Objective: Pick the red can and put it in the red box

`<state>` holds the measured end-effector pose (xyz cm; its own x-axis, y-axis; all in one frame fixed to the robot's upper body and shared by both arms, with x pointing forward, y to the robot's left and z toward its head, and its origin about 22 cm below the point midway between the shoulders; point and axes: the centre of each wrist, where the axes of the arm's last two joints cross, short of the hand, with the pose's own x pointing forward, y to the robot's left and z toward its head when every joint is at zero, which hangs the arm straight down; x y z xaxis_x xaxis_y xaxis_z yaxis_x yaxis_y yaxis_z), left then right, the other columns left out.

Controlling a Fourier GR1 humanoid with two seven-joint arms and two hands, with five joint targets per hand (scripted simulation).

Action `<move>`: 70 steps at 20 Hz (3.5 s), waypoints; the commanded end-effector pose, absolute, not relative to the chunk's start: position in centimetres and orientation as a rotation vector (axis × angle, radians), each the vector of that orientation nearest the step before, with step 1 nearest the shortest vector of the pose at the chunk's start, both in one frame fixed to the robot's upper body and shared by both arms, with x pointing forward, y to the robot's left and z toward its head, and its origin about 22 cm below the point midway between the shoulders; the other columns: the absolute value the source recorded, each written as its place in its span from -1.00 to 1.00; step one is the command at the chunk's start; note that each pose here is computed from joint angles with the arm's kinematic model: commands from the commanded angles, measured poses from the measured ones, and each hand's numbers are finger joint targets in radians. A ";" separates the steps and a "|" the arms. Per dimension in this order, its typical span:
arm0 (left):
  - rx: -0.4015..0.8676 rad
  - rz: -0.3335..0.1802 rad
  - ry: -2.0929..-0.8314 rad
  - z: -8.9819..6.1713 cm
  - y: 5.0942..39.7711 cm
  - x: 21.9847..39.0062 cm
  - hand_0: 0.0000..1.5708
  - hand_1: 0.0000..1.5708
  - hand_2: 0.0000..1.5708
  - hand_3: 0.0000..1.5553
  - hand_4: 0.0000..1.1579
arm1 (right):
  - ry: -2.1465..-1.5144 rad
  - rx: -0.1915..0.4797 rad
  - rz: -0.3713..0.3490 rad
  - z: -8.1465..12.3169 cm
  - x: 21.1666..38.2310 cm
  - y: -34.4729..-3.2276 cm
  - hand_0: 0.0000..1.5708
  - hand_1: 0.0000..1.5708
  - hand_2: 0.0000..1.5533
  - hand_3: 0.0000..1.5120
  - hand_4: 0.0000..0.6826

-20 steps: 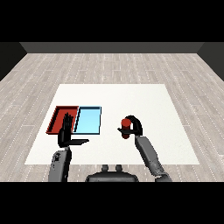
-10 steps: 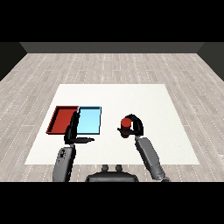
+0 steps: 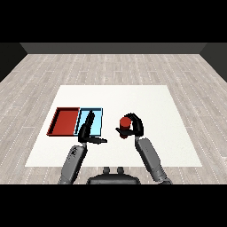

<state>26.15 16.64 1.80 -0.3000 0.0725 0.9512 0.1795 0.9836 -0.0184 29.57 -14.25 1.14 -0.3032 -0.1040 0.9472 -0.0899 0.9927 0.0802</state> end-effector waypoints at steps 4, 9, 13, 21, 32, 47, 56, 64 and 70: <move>-0.242 -0.146 -1.857 3.2 13.5 27.1 -1.00 -1.00 -1.00 -1.00 -1.00 | -1.903 0.136 -0.013 1.7 31.4 -12.2 0.81 0.81 0.86 0.88 0.94; -0.257 -0.151 -1.867 3.1 12.0 26.4 -1.00 -1.00 -1.00 -1.00 -1.00 | -1.922 0.190 0.053 0.5 31.3 -9.8 0.80 0.80 0.83 0.86 0.86; -0.269 -0.183 -1.837 2.2 10.9 27.1 -1.00 -1.00 -1.00 -1.00 -1.00 | -1.944 0.215 0.027 1.6 30.2 -11.9 0.75 0.75 0.81 0.85 0.83; -0.253 -0.192 -1.820 2.2 9.7 27.8 -1.00 -1.00 -1.00 -1.00 -1.00 | -1.941 0.245 0.038 3.3 29.4 -8.6 0.80 0.80 0.84 0.86 0.80; -0.251 -0.222 -1.785 3.0 9.3 27.8 -1.00 -1.00 -1.00 -1.00 -1.00 | -1.967 0.301 0.100 2.4 30.2 -6.2 0.85 0.85 0.84 0.83 0.80; -0.128 -0.223 -1.829 4.1 6.7 27.9 0.15 0.15 0.22 -0.12 0.31 | -1.982 0.394 0.054 5.9 29.7 -4.6 0.95 0.95 0.89 0.86 0.53; -0.046 -0.240 -1.780 1.8 4.3 27.9 1.00 1.00 0.87 0.71 0.54 | -2.006 0.403 0.069 5.7 28.7 -5.6 0.87 0.87 0.85 0.84 0.63; -0.065 -0.168 -1.804 2.4 5.0 27.8 1.00 1.00 0.94 0.83 0.52 | -2.005 0.384 0.048 6.1 28.9 -5.7 0.93 0.93 0.88 0.85 0.59; -0.110 -0.126 -1.819 2.9 5.4 27.0 1.00 1.00 0.97 0.89 0.77 | -1.986 0.508 0.016 5.3 28.4 -6.0 0.79 0.79 0.81 0.81 0.38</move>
